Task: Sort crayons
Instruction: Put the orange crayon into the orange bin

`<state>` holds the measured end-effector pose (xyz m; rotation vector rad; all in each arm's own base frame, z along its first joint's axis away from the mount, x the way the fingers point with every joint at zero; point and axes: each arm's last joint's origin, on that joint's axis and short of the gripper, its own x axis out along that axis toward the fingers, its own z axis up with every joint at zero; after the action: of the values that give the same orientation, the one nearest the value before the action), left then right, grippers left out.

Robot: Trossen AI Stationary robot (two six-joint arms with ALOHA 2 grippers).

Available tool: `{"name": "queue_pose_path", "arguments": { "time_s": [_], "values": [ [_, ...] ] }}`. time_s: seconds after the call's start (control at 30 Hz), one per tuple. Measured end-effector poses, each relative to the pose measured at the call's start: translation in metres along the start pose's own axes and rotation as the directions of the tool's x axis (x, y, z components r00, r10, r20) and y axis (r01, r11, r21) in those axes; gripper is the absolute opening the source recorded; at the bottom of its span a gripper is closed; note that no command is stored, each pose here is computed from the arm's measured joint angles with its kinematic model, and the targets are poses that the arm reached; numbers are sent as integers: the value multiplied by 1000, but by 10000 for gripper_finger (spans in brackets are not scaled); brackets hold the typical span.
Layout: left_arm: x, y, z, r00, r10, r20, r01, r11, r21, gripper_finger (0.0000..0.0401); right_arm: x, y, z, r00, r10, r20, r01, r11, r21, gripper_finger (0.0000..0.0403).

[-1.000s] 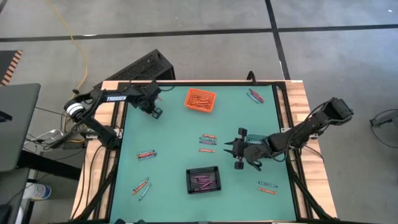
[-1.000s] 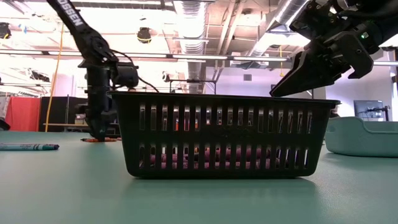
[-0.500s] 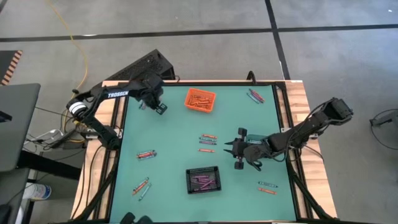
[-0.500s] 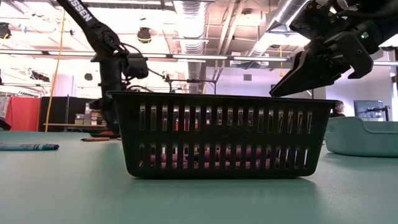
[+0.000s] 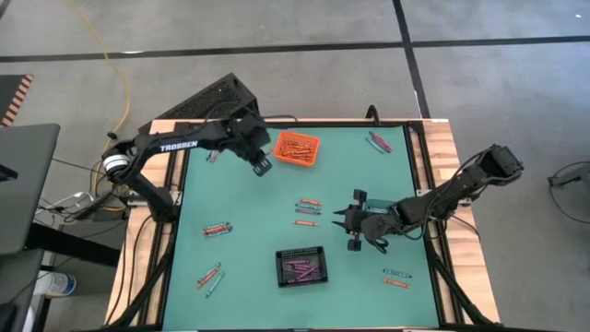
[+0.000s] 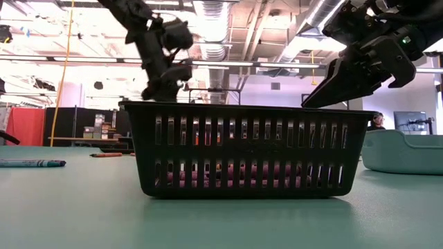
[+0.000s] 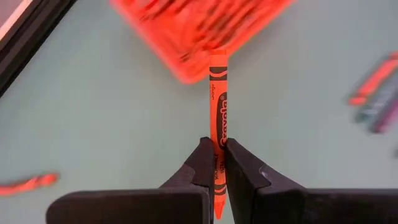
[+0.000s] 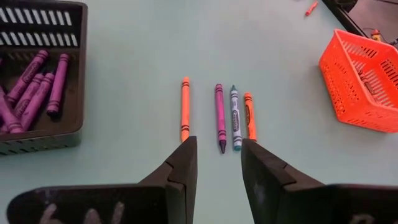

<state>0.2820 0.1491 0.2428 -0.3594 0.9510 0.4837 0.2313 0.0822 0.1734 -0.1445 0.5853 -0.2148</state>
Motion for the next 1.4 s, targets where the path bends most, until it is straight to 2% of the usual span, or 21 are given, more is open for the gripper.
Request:
{"name": "queue_pose_path", "arguments": {
  "time_s": [0.23,0.37,0.6,0.87,1.03,1.2,1.4],
  "values": [
    [-20,-59,14,990,-111,83,101,988,119,7,-10,13,-1,998,58,16,-58,998,-31,118],
    [-25,-83,16,978,-152,146,125,976,176,7,-23,20,2,992,110,58,-107,993,-49,118],
    [-30,-104,16,950,-247,192,203,953,223,7,-53,29,9,968,207,142,-193,975,-108,118],
    [-20,-120,21,917,-316,244,238,923,301,7,-61,35,8,958,240,155,-211,961,-178,118],
    [-5,-107,28,923,-297,243,211,922,326,7,-60,32,7,974,157,162,-129,976,-175,118],
    [15,-70,45,959,-196,202,136,951,279,7,-58,29,7,982,91,168,-59,980,-189,118],
    [50,-26,81,984,-89,157,40,956,290,7,-49,18,11,984,3,177,38,973,-228,118]
  ]
}}
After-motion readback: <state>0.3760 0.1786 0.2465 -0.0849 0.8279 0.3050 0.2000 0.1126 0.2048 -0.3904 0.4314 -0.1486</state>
